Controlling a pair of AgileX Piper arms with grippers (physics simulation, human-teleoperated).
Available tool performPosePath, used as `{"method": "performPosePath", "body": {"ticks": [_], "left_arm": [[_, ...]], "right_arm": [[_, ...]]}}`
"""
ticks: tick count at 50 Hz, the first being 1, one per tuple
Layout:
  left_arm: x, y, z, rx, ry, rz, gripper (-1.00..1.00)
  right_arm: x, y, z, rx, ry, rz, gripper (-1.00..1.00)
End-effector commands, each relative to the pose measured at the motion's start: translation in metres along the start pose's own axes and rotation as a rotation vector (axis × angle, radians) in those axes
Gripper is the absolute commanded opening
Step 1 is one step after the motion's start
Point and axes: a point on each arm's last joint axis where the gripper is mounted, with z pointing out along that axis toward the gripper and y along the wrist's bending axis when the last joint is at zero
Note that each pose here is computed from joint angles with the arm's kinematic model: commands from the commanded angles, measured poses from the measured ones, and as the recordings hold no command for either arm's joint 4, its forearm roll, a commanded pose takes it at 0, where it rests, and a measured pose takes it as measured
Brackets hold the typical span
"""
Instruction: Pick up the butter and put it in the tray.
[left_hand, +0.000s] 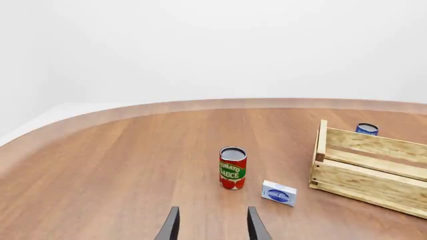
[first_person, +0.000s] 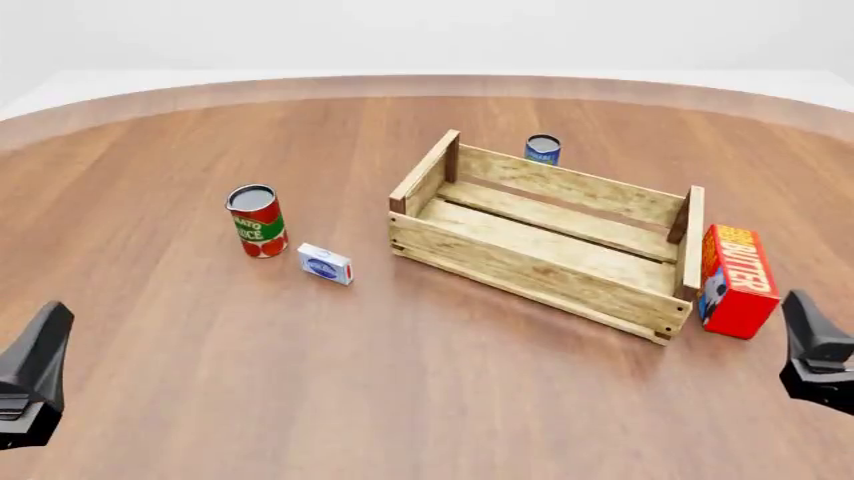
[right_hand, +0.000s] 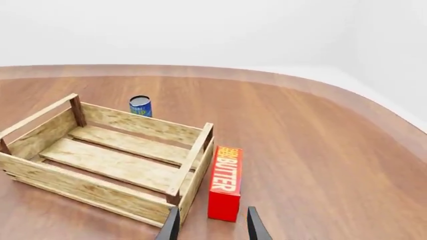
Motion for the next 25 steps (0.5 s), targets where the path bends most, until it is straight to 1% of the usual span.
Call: {"method": "performPosePath", "body": {"ticks": [1, 12, 23, 25], "left_arm": [[0.0, 0.0, 0.0, 0.0, 0.0, 0.0, 1.0], [0.0, 0.0, 0.0, 0.0, 0.0, 0.0, 1.0], [0.0, 0.0, 0.0, 0.0, 0.0, 0.0, 1.0], [0.0, 0.0, 0.0, 0.0, 0.0, 0.0, 1.0]], "right_arm": [[0.003, -0.002, 0.011, 0.02, 0.03, 0.004, 1.0], [0.005, -0.003, 0.022, 0.025, 0.049, 0.013, 1.0], [0.007, -0.005, 0.029, 0.04, 0.05, 0.02, 1.0], [0.007, -0.005, 0.031, 0.04, 0.051, 0.011, 1.0]]}}
